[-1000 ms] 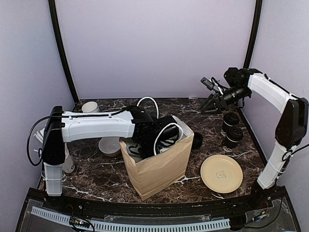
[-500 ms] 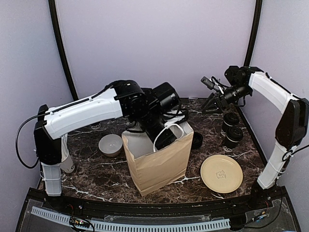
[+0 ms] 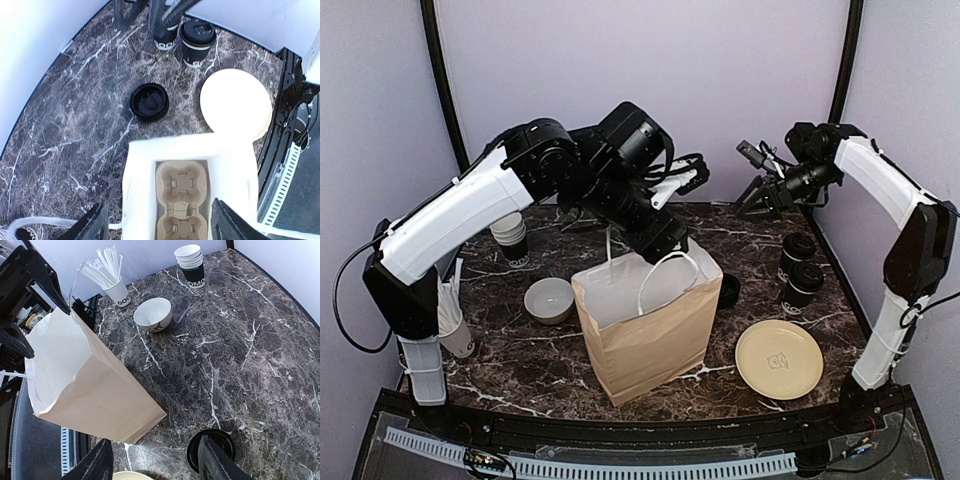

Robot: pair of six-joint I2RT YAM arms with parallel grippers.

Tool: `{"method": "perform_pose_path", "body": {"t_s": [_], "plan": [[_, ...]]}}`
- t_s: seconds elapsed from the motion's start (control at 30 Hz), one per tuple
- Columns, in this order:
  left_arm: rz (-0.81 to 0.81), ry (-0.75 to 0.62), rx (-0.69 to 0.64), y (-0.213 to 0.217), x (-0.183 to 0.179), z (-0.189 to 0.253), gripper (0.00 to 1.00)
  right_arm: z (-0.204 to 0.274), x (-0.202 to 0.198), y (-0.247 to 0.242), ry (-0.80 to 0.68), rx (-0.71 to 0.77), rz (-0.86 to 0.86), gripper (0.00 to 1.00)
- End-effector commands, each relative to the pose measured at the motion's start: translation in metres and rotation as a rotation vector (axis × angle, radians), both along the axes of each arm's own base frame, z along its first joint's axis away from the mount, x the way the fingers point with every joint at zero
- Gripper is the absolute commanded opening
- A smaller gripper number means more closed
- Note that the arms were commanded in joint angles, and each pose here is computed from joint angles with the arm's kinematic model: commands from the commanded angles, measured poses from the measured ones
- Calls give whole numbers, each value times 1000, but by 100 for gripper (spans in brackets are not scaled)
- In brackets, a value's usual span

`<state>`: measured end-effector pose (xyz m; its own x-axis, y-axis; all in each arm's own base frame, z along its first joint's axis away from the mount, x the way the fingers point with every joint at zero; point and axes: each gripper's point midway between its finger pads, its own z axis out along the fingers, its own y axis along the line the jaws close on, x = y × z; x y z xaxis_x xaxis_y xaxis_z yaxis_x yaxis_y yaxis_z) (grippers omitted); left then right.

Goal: Pack the takeout coffee

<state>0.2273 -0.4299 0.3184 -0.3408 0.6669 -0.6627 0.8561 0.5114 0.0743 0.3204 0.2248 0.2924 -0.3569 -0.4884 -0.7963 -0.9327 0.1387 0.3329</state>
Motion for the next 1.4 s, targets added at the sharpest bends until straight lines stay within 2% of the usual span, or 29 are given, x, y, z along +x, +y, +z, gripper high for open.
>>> {"method": "perform_pose_path", "body": {"t_s": [0.0, 0.2, 0.37, 0.47, 0.53, 0.67, 0.73, 0.93, 1.03, 1.1, 1.17, 1.2, 1.23, 1.27, 1.3, 1.37], "plan": [[3, -66, -94, 3, 2, 43, 72, 10, -7, 3, 22, 53, 32, 58], [-9, -140, -290, 16, -8, 114, 72, 36, -9, 1, -56, 56, 27, 58], [-2, -219, -487, 52, -26, 179, 71, 47, -7, 1, -112, 74, -15, 59], [29, -229, -512, 75, -32, 187, 71, 45, -8, 0, -99, 66, -23, 59], [89, -237, -474, 97, -31, 179, 73, 42, -10, -1, -96, 53, -27, 59], [194, -215, -253, 114, -15, 109, 81, 40, -12, -6, -108, 16, -54, 59], [214, -173, -219, 111, -7, 83, 82, 39, -11, -8, -113, -1, -66, 59], [283, -37, -237, 105, 30, 39, 82, 41, -12, -9, -100, -11, -67, 59], [264, 48, -297, 99, 45, 29, 81, 42, -14, -10, -108, -19, -70, 59], [253, 92, -307, 95, 55, 20, 76, 43, -15, -12, -119, -29, -79, 59], [206, 120, -322, 86, 59, 15, 65, 43, -15, -13, -124, -36, -85, 59], [177, 137, -338, 80, 61, 13, 54, 43, -16, -14, -127, -38, -87, 59], [150, 140, -335, 75, 63, 9, 38, 43, -16, -14, -129, -41, -89, 59], [108, 145, -361, 68, 60, 15, 29, 42, -15, -14, -130, -44, -91, 59], [81, 135, -367, 63, 62, 19, 12, 41, -15, -14, -130, -47, -93, 59], [56, 118, -378, 57, 64, 27, 1, 39, -13, -15, -130, -52, -100, 59]]}}
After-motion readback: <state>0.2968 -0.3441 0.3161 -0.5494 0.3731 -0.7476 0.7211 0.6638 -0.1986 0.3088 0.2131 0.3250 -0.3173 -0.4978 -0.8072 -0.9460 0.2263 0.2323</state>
